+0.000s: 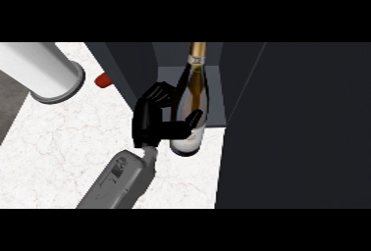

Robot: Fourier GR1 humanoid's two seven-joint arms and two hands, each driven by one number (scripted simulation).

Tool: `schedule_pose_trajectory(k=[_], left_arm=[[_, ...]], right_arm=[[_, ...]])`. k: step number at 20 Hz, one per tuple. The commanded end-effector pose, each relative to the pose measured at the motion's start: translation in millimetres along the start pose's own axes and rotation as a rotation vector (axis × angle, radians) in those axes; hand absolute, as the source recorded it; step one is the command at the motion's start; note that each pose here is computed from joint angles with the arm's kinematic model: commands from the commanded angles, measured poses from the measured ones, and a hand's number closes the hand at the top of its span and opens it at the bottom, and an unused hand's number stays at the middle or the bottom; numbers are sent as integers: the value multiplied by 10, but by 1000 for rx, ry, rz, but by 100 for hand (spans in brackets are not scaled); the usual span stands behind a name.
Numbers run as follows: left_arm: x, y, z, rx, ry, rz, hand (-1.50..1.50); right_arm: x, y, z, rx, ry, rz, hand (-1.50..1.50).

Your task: Pick up the wine, place it into the cabinet and close the cabinet

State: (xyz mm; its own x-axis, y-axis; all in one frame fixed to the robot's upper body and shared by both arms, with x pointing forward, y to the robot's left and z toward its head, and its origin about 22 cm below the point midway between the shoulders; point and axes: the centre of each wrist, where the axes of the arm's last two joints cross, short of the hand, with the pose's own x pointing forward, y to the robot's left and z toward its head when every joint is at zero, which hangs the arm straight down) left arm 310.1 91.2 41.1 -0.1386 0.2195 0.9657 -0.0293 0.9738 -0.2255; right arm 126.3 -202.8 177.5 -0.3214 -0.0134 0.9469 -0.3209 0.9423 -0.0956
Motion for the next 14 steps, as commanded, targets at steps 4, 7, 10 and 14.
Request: schedule_pose_trajectory(k=[4, 7, 10, 14], left_arm=[[-312, 12, 15, 7, 45, -31, 150], [-486, 37, -8, 15, 57, -48, 150], [-534, -2, 11, 34, 57, -18, 150], [-675, 144, -55, 58, 50, 25, 150]], right_arm=[[434, 6, 299, 68, -68, -75, -150], [402, 35, 310, 30, -53, -72, -150], [367, -58, 314, 88, -61, -53, -150], [361, -21, 314, 37, -66, -59, -150]])
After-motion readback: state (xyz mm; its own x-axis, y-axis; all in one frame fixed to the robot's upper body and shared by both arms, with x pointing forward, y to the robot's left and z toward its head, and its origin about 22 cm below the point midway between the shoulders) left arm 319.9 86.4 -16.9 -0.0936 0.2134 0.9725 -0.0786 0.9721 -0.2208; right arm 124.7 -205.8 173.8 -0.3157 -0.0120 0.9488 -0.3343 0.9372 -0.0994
